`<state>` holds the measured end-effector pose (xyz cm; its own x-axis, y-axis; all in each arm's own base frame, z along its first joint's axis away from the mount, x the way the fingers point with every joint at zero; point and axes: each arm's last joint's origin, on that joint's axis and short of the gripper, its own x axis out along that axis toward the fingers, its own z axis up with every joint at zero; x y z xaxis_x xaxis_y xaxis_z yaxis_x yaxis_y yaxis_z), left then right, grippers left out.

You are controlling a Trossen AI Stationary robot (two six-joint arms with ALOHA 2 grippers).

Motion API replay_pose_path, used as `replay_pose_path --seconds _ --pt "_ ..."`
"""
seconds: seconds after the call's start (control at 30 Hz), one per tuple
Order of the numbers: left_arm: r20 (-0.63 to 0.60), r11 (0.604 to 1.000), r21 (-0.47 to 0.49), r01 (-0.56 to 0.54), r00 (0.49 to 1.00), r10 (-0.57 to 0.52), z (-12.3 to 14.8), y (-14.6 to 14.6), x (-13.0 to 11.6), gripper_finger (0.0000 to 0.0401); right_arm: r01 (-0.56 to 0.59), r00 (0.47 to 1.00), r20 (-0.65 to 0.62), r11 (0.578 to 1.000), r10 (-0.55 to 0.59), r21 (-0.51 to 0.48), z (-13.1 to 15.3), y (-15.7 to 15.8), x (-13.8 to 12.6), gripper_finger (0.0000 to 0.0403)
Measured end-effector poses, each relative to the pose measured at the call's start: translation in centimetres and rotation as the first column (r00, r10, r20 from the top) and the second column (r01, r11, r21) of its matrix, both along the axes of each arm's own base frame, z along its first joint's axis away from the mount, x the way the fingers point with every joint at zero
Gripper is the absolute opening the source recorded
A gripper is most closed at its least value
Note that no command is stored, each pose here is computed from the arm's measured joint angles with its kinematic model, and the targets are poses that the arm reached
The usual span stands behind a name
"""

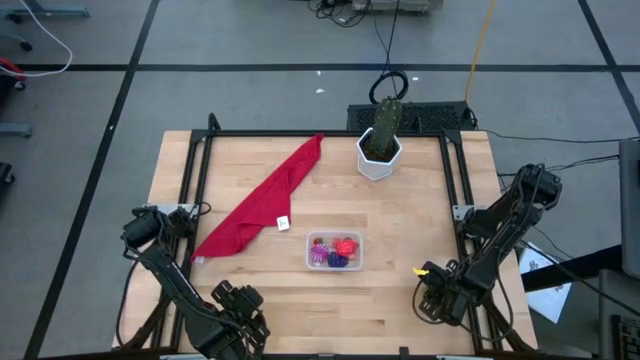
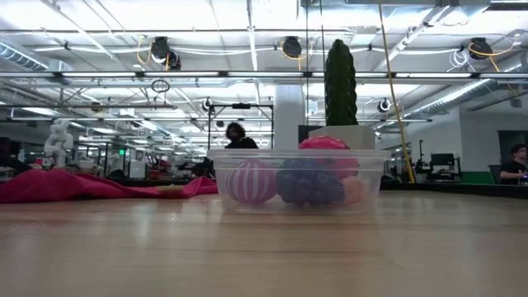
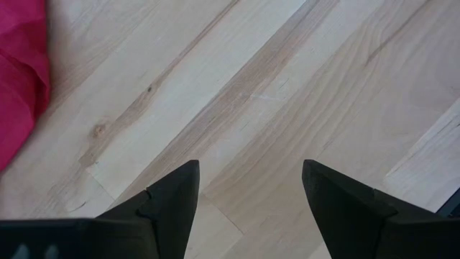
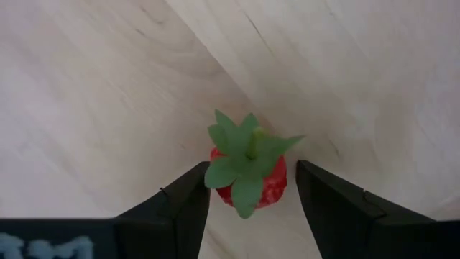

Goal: Pick and placing Produce into tupperware
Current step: Put the red strawberry into the transparent bin

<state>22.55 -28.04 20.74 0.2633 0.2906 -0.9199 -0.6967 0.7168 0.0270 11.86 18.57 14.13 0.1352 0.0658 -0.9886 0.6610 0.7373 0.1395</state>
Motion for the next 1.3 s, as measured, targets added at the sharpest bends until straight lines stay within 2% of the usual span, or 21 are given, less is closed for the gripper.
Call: replay_pose_path --seconds 0.37,0.77,1.03,1.3 --pt "0.000 1.000 0.000 0.000 1.000 0.000 0.0 0.0 0.0 0.0253 0.001 1.000 -0.001 1.000 -0.001 -0.003 -0.1 0.0 0.1 0.0195" --pt "0.003 1.000 -0.004 0.000 1.000 0.000 0.0 0.0 0.0 0.0253 -0.012 1.000 -0.001 1.000 0.012 -0.005 -0.1 0.0 0.1 0.0135" --pt "0.004 1.000 -0.005 0.000 1.000 0.000 0.0 -0.1 0.0 0.0253 -0.026 0.999 0.022 0.999 0.027 -0.022 -0.1 -0.3 0.5 0.0139" --pt "0.004 1.000 -0.005 0.000 1.000 0.000 0.0 0.0 0.0 0.0253 -0.081 0.995 0.049 0.996 0.083 -0.041 -0.1 -1.4 2.3 0.0137"
